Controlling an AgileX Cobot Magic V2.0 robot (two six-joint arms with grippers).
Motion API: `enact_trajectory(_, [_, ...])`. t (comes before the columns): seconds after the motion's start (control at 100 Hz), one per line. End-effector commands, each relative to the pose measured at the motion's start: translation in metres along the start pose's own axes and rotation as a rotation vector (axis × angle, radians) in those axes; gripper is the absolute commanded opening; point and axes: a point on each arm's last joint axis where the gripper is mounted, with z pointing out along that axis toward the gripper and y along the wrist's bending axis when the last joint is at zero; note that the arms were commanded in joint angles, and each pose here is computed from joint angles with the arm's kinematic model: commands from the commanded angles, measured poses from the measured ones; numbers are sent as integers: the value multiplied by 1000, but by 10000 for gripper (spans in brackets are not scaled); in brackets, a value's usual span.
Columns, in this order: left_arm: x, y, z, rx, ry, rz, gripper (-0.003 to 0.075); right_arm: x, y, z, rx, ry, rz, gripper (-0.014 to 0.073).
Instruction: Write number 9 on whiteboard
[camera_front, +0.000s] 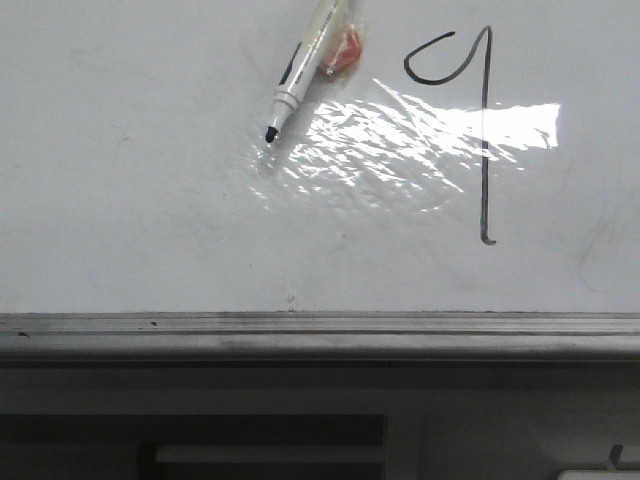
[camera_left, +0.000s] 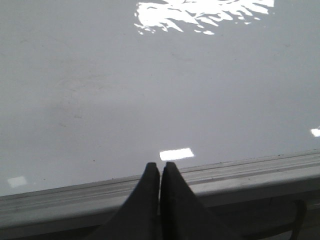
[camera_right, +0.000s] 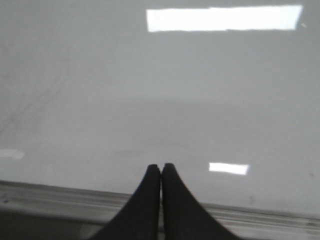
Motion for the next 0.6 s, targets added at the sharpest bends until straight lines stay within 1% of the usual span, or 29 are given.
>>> enact_trajectory(0.0, [-1, 1, 0, -18, -76, -15, -20, 5, -3, 1, 51, -5, 3, -42])
enact_trajectory(0.07, [-1, 1, 0, -18, -76, -15, -20, 15, -4, -1, 78, 76, 10, -42])
enact_trajectory(0.1, [-1, 1, 0, -18, -76, -15, -20, 14, -5, -2, 83, 56, 10, -42])
enact_trajectory(0.59, [-1, 1, 0, -18, -78, -15, -20, 14, -5, -2, 85, 59, 11, -42])
